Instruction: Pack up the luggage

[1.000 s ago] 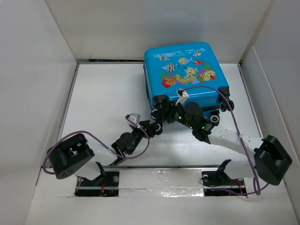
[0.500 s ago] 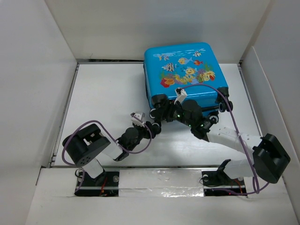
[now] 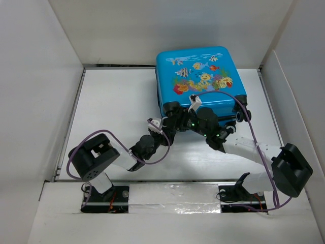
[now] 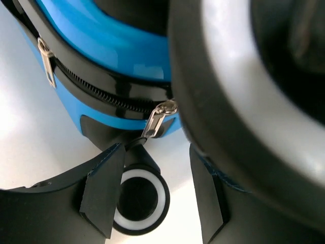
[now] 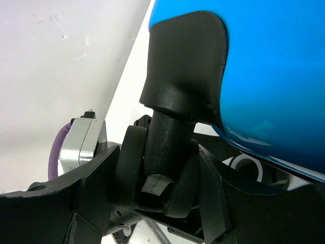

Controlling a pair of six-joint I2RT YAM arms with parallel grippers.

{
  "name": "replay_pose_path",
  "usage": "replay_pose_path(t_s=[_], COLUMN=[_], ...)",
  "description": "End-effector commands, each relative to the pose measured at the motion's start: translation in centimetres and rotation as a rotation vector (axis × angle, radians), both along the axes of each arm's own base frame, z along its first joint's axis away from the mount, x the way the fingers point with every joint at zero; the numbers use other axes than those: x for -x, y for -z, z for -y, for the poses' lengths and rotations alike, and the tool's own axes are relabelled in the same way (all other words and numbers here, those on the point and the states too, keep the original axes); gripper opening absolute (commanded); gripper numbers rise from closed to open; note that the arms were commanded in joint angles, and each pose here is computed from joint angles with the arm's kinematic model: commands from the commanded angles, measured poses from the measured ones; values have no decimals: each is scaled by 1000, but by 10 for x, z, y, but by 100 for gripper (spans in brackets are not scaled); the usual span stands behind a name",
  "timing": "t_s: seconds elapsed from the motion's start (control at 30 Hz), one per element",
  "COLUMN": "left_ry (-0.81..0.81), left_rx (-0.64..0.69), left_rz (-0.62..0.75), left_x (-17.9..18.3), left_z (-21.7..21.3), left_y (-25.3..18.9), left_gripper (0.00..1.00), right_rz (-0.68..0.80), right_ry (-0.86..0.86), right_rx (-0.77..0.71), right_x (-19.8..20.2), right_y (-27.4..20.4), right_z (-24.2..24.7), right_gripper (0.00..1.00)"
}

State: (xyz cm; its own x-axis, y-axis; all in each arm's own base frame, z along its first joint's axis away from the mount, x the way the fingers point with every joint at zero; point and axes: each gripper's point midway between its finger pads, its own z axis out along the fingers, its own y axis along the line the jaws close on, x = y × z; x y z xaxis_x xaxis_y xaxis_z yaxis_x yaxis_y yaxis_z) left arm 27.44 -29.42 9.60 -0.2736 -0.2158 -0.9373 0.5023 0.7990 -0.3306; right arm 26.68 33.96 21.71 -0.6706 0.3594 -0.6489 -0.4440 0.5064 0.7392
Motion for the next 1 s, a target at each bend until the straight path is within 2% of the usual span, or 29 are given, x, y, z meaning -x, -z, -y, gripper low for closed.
replay_pose_path(t_s=[0.0,0.27,0.47,0.57,0.63,0.77,0.97], left_ry=[-44,-181,-272,-283,-319,-363,-368], left_rx=[657,651,692,729,736,771,743], left_rz=[516,558,598,607,604,596,608], left_x=[6,-10,-21,-20,-22,-22,-10], left_z=[-22,-37,-57,-62,-67,-90,-109], left_y=[-209,-223,-244,-255,-256,-257,-253], left_gripper=[51,40,25,17,1,0,0], right_rz=[275,260,242,229,212,215,232], right_ry=[-175,-200,-213,-226,-235,-232,-203], right_rx=[-276,-284,-309,-312,-309,-331,-335], right_x=[25,29,33,37,38,39,38], right_y=[-112,-104,-99,-95,-90,-90,-96], right_z=[-24,-26,-25,-29,-31,-29,-24], right_gripper=[35,33,30,30,30,30,30])
